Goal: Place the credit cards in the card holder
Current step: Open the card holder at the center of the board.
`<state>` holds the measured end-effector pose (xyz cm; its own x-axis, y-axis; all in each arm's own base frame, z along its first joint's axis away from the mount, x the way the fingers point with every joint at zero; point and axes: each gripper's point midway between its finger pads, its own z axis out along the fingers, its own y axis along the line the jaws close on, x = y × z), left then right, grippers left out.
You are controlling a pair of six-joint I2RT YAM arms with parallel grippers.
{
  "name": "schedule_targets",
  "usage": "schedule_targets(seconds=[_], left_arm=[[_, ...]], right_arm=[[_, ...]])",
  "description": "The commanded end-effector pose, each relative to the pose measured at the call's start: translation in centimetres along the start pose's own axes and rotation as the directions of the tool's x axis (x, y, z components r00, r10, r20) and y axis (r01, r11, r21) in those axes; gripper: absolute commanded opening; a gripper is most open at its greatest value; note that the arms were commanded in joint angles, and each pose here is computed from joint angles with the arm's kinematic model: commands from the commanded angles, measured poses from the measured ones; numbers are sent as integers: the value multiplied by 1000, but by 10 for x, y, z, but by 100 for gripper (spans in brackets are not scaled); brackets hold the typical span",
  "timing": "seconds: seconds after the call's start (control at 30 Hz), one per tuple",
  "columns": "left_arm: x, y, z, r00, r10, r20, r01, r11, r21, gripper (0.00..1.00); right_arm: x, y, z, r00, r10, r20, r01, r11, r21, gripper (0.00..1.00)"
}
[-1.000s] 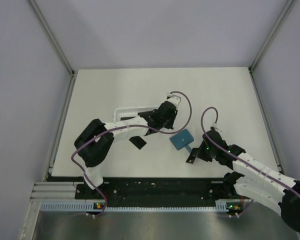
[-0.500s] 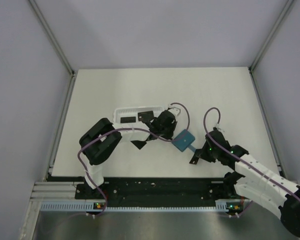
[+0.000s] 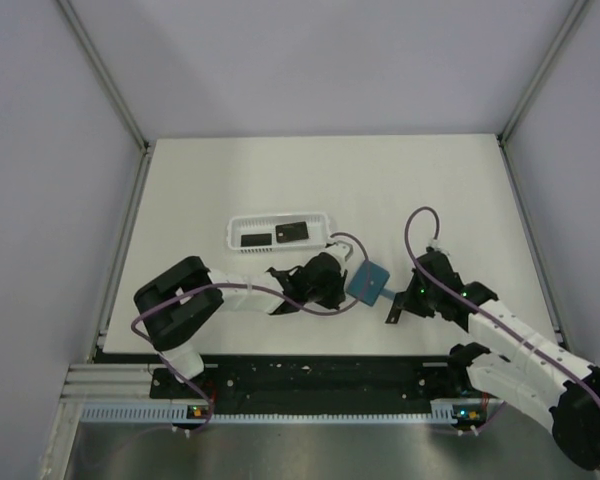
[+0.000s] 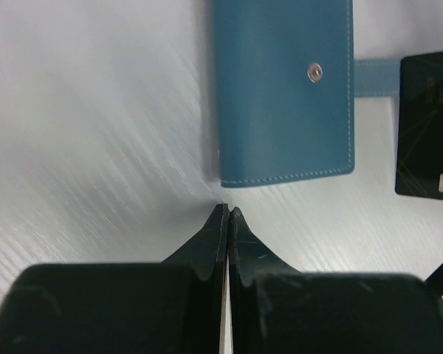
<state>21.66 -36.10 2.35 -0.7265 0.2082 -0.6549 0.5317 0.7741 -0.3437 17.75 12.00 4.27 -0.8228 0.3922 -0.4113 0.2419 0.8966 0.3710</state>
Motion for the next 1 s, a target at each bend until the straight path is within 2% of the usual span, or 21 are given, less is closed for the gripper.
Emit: schedule_targets(seconds=[0.0, 0.2, 0.43, 0.67, 0.97], left_arm=[[-2, 1, -17, 1000, -19, 25, 20, 999, -34, 0], [-60, 15, -38, 989, -14, 145, 26, 996, -83, 0], [-94, 25, -21, 987, 24, 156, -9, 996, -91, 0], [-86, 21, 14, 996, 44, 84, -38, 997, -69, 0], [-67, 23, 27, 999, 41, 28, -39, 998, -54, 0]], right_arm=[[-17, 14, -7, 999, -38, 17, 39, 998, -46, 0], [-28, 32, -16, 998, -54, 18, 56, 993, -106, 0], [-40, 40, -11, 1000, -21, -1, 21, 993, -120, 0], [-44, 35, 4, 999, 23, -29, -25, 998, -60, 0], [-43, 56, 16, 997, -10, -80, -2, 990, -142, 0]])
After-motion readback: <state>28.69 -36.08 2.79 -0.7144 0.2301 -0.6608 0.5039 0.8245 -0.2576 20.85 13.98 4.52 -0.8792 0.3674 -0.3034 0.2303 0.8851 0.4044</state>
